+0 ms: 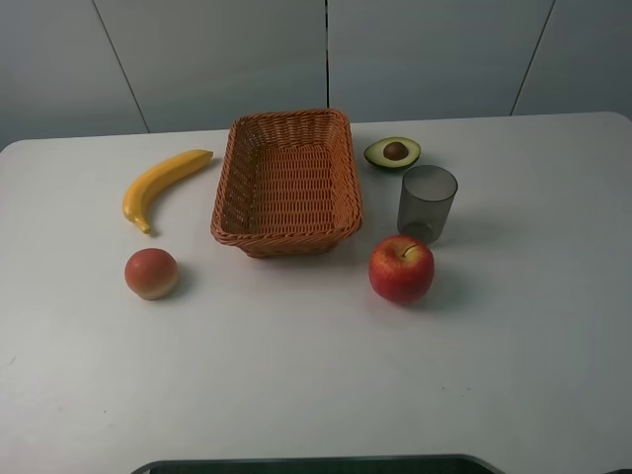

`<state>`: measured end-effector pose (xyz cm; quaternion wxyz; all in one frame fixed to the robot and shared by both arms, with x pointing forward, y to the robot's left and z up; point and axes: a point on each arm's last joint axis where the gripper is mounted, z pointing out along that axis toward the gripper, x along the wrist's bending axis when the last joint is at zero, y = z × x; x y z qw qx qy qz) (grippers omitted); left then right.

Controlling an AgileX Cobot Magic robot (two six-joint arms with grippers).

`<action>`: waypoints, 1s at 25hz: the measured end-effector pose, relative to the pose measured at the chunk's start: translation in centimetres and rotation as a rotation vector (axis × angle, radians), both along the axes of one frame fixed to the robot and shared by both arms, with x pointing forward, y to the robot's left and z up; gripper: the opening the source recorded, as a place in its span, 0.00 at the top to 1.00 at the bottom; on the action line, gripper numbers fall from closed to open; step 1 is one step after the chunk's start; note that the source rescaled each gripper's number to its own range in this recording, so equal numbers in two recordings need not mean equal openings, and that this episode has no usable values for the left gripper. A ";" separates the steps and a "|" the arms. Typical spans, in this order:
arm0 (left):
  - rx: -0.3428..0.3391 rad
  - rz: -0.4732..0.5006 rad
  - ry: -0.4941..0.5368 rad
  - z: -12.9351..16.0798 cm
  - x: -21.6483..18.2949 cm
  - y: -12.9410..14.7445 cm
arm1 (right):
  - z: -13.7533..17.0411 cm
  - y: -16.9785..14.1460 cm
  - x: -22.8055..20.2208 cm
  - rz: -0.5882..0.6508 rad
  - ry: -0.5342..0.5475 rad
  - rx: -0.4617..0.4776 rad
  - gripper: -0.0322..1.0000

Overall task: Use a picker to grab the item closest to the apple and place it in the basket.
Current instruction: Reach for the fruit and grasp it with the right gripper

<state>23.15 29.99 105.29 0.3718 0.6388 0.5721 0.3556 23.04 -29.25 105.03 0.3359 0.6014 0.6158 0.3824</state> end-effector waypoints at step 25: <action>0.000 0.000 0.000 0.0 0.0 0.0 | 0.0 0.0 0.0 0.000 0.000 0.000 0.19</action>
